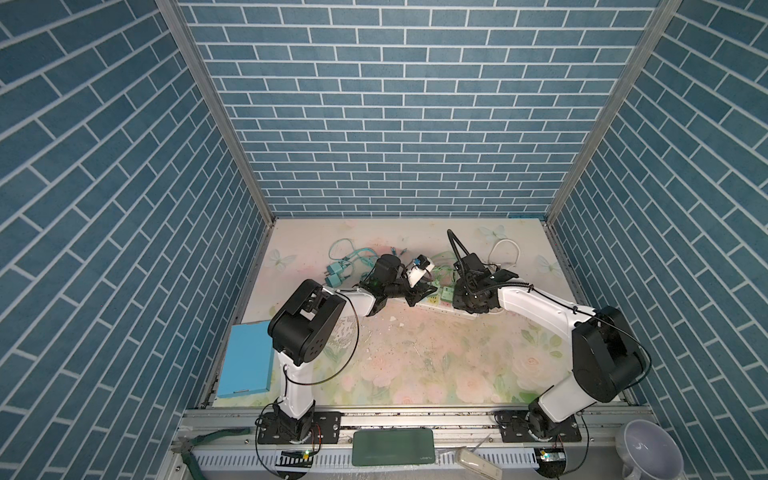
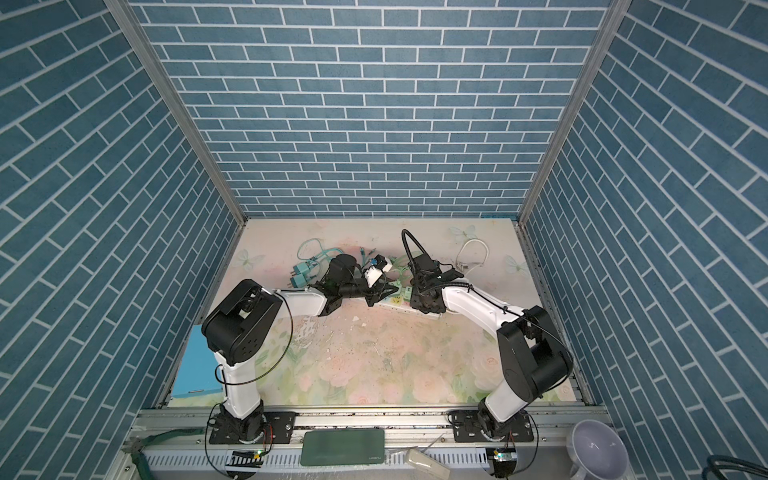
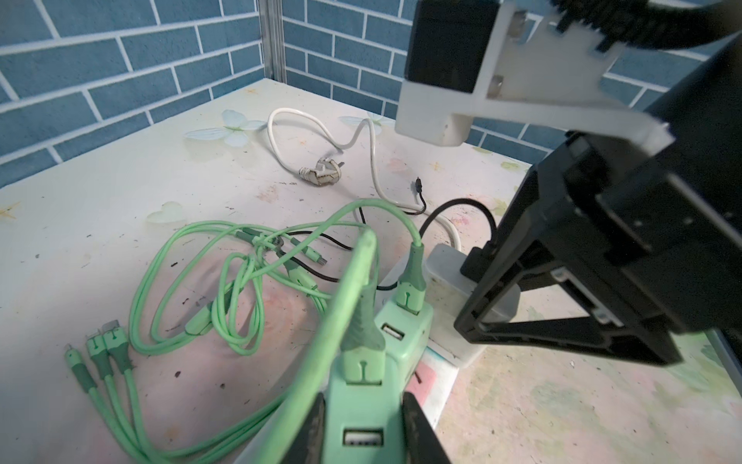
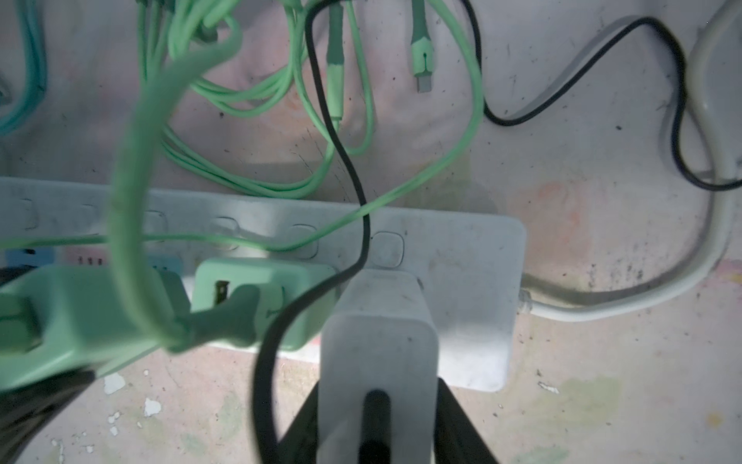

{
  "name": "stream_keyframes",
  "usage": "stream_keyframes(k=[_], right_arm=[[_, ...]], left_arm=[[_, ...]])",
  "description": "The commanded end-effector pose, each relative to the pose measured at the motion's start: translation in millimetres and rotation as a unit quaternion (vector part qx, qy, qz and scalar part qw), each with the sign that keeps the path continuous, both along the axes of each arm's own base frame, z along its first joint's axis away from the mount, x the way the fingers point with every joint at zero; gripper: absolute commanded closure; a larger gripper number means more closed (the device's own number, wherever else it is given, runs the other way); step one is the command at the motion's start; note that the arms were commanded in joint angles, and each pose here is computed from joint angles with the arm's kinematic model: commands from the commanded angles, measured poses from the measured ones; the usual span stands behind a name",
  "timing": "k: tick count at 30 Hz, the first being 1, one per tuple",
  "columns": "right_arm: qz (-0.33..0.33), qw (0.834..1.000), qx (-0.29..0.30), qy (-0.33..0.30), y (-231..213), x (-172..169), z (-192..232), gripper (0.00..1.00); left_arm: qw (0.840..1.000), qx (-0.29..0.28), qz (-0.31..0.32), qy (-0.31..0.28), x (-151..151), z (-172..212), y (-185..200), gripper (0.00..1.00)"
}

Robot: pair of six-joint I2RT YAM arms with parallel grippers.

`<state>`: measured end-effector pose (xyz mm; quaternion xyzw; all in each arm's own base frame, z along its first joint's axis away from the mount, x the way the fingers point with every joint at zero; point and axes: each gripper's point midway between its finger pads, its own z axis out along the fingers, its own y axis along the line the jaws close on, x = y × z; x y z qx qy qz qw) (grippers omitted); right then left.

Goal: Insert the plug

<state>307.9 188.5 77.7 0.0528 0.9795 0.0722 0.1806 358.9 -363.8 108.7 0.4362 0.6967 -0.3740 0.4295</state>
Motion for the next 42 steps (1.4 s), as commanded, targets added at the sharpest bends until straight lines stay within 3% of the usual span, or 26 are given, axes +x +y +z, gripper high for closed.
stream_keyframes(k=[1, 9, 16, 20, 25, 29, 37, 42], right_arm=[[0.002, 0.999, -0.034, 0.005, -5.7, 4.5, -4.2, 0.65], [0.072, 0.993, -0.089, 0.038, -17.1, -2.0, -13.8, 0.85], [0.144, 0.981, -0.117, 0.052, -27.9, 0.1, -15.1, 0.88], [0.149, 0.981, -0.110, 0.061, -29.6, -0.1, -18.0, 0.85], [0.149, 0.984, -0.084, 0.054, -21.3, 2.3, -9.7, 0.68], [0.145, 0.987, -0.052, 0.038, -12.7, 5.6, 3.3, 0.62], [0.141, 0.989, -0.030, 0.038, -8.1, 4.1, 9.2, 0.59], [0.148, 0.987, -0.023, 0.052, -4.3, 1.8, -0.5, 0.61]], left_arm=[[1.000, -0.010, -0.011, -0.015, 1.3, 21.0, -2.2, 1.00], [1.000, -0.007, -0.023, -0.013, -1.5, 21.9, -6.6, 1.00], [0.999, -0.006, -0.042, -0.035, -13.4, 20.0, -11.8, 1.00], [0.998, -0.026, -0.042, -0.040, -14.1, 20.8, -17.0, 1.00], [0.996, -0.067, -0.043, -0.048, -13.2, 26.3, -29.0, 1.00], [0.994, -0.086, -0.050, -0.041, -14.6, 24.3, -37.1, 1.00], [0.996, -0.082, -0.036, 0.001, -20.6, 12.0, -31.8, 1.00], [0.994, -0.104, -0.030, -0.010, -27.3, 5.0, -26.0, 1.00]])
